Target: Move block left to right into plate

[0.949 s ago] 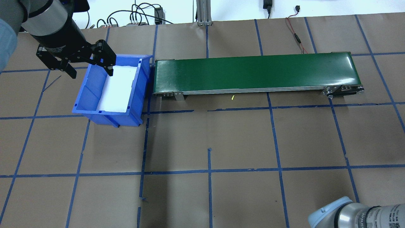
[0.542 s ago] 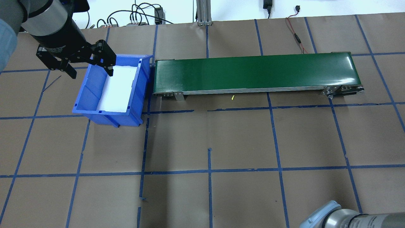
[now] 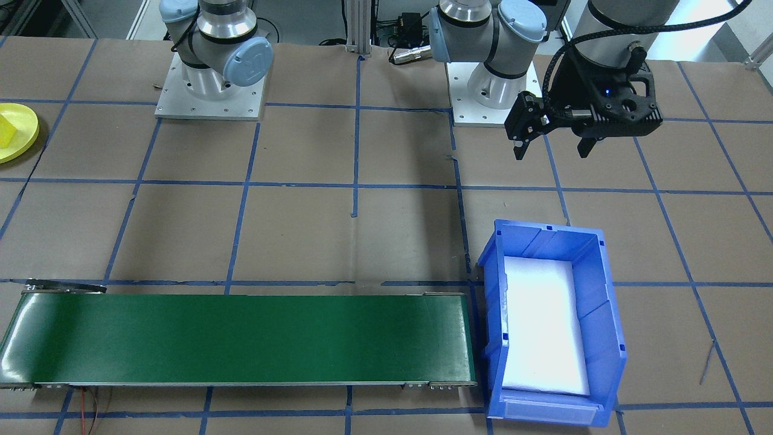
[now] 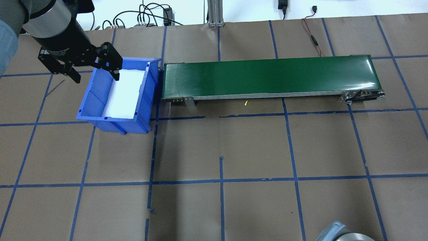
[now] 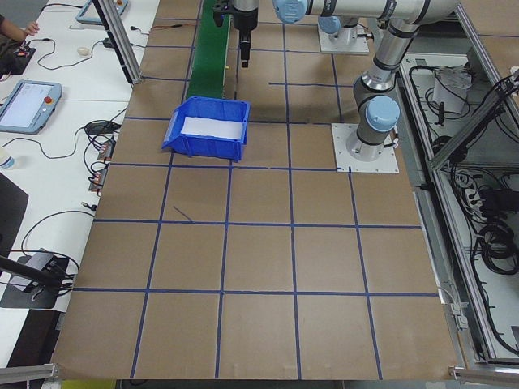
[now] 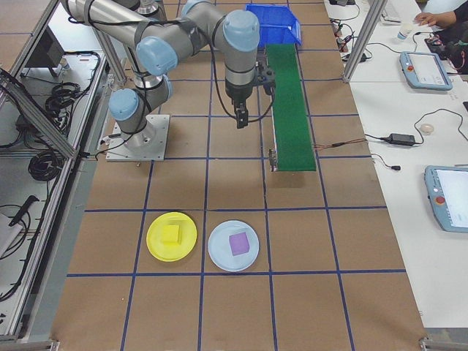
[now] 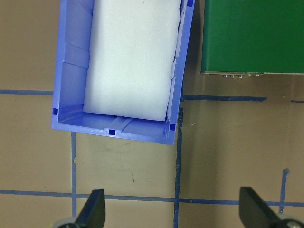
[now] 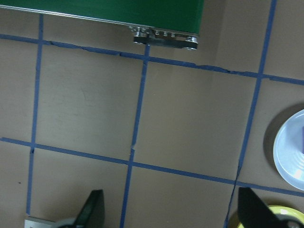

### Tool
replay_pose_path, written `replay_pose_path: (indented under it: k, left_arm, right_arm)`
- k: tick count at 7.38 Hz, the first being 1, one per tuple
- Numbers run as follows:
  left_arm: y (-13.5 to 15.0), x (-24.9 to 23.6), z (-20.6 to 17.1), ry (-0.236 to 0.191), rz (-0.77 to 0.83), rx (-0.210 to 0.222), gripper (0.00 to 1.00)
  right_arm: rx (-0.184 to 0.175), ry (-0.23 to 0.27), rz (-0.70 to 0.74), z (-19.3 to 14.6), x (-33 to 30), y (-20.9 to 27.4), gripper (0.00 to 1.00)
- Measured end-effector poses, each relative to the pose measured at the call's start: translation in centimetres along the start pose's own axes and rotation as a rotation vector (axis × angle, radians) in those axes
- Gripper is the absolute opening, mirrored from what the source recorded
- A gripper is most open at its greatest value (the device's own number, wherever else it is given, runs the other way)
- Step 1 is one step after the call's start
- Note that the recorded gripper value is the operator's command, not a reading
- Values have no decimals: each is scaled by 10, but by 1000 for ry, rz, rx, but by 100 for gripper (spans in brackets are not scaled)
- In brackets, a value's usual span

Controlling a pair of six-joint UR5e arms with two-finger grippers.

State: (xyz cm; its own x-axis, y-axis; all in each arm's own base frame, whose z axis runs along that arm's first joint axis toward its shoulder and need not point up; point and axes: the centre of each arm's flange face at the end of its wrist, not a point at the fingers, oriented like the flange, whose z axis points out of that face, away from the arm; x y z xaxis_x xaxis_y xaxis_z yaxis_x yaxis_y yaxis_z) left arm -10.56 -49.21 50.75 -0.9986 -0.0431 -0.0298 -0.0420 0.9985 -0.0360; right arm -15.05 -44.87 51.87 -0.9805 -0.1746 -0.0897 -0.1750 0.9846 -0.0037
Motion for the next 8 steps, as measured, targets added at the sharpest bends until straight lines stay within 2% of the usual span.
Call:
replay_pose_path:
  k: [3, 5, 6, 8]
  left_arm:
    - [0, 0, 0, 1, 0, 1, 100]
    - [0, 0, 0, 0, 1, 1, 100]
    - [0, -1, 0, 1, -1, 1, 100]
    - [-1, -4, 0, 2, -8, 0, 100]
  right_arm:
    - [-36, 1, 75, 8, -157, -45, 100]
    - [9, 53, 155, 22, -257, -68, 100]
    - [21, 81, 178, 30, -286, -74, 100]
    - [39, 103, 207, 34, -300, -80, 100]
